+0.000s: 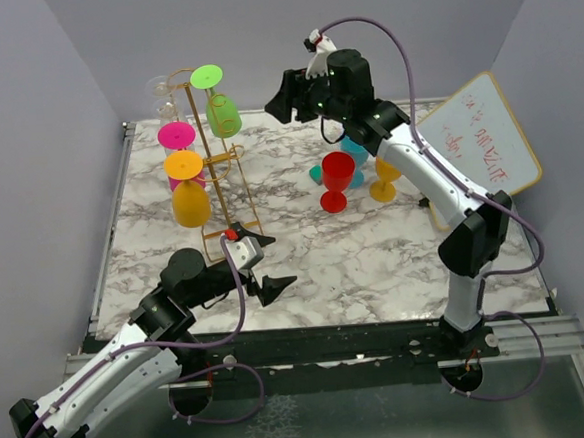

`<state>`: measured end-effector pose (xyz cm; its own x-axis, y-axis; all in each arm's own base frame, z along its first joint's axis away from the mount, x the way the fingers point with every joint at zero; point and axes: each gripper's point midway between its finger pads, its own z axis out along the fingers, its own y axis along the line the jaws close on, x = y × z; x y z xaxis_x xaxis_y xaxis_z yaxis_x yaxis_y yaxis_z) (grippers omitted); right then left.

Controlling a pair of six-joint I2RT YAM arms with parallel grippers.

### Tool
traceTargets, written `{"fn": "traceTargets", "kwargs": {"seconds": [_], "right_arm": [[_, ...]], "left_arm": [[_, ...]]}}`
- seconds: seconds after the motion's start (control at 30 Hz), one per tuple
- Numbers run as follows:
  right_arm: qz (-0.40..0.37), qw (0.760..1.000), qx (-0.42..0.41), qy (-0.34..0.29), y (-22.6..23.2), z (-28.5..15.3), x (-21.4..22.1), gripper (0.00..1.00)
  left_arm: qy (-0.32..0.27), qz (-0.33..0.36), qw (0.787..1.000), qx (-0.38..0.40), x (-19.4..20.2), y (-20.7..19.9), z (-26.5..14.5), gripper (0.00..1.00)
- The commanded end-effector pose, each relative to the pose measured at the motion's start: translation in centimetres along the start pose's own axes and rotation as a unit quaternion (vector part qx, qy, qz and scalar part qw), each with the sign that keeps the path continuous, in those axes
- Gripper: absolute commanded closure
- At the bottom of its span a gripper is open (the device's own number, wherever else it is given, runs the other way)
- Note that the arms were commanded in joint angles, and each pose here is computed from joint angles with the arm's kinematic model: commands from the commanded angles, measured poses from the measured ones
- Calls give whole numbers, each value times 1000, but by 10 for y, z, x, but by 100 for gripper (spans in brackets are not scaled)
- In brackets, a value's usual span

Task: Take the wine glass off the wine glass rack
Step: Pick up the wine glass from the wine rack.

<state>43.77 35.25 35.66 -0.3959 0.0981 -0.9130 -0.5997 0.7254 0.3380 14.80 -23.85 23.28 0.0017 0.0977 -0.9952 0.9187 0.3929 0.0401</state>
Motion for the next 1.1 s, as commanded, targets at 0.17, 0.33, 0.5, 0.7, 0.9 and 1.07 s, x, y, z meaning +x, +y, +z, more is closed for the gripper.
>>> {"fn": "traceTargets", "kwargs": {"seconds": [0.17,0.33,0.5,0.7,0.9,1.07], "right_arm": [[51,994,-88,-32,33,53,-26,32],[58,991,-108,-48,39,56,-30,31],[70,987,-131,-55,44,71,-32,31],[94,979,-156,-89,48,97,-45,31],[119,968,-193,-110,55,113,-47,31],[90,975,-173,-110,52,99,-54,31]], "left_arm": [[8,0,1000,11,7,-3,0,1],[6,-7,1000,14,6,-5,1,1],[16,-13,1000,16,9,-5,3,1],[22,-13,1000,6,12,-1,4,1],[23,-7,1000,-10,11,5,3,1],[-5,-51,999,-3,-4,-1,5,1]]}}
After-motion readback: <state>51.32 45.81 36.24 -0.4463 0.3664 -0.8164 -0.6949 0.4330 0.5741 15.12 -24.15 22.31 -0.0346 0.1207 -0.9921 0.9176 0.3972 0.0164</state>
